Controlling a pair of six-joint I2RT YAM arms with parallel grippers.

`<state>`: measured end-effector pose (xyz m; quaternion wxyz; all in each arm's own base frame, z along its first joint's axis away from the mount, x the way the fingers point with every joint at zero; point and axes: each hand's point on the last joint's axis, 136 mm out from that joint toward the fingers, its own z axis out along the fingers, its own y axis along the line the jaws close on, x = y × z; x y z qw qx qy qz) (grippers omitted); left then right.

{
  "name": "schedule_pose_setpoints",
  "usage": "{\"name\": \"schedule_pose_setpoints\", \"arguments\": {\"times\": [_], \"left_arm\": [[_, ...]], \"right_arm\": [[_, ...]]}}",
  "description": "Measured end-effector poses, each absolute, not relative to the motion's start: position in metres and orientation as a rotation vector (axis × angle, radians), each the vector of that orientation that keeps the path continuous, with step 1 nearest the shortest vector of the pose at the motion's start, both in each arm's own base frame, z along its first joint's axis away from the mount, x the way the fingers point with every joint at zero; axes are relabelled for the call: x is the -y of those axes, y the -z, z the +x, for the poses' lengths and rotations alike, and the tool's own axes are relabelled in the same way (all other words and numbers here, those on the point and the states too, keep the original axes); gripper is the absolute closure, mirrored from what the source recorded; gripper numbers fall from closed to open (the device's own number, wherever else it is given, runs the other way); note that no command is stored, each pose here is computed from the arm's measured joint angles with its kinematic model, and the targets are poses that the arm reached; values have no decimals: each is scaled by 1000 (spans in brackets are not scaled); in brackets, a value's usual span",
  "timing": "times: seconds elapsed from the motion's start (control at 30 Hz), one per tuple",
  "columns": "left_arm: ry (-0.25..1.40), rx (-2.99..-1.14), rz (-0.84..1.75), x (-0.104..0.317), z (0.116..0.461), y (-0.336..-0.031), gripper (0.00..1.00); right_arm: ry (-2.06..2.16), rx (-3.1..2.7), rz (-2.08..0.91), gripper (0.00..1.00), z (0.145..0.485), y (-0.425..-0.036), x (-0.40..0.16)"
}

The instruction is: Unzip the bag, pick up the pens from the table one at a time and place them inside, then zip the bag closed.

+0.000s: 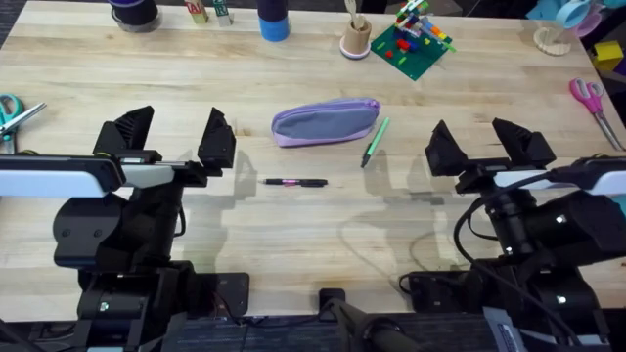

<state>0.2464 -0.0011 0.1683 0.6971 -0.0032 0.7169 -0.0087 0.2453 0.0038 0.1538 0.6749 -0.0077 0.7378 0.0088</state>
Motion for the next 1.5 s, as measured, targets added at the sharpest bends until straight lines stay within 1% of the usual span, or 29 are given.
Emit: {"name": "schedule_pose_setpoints", "arguments": {"times": [0.33,0.5,0.6,0.7,0.77,0.87,1.0,1.13,1.2,1.33,1.5], "left_arm": [[19,-1620,-8,1,246,-163,8],[18,-1613,-8,1,246,-165,8],[19,-1590,-9,1,246,-171,8],[24,-1622,-15,1,245,-169,8],[27,-1655,-18,1,241,-173,8],[32,-1698,-26,1,233,-195,8],[33,-1717,-31,0,226,-242,8],[36,-1720,-33,1,234,-292,8],[38,-1738,-32,1,242,-310,8],[61,-1828,-17,5,262,-328,8],[102,-1939,7,13,285,-333,8]], "right_arm": [[-20,-1678,-17,5,245,-150,-4],[-18,-1678,-17,5,245,-150,-4],[-21,-1685,-17,8,244,-150,-4],[-39,-1733,-14,6,239,-149,-6],[-47,-1811,-10,6,231,-145,-6],[-55,-1877,-10,6,219,-158,-7],[-53,-1892,-15,6,209,-202,-7],[-52,-1924,-17,6,211,-240,-7],[-52,-1955,-18,6,216,-256,-7],[-62,-2025,-26,6,232,-283,-9],[-95,-2130,-40,6,249,-304,-14]]}}
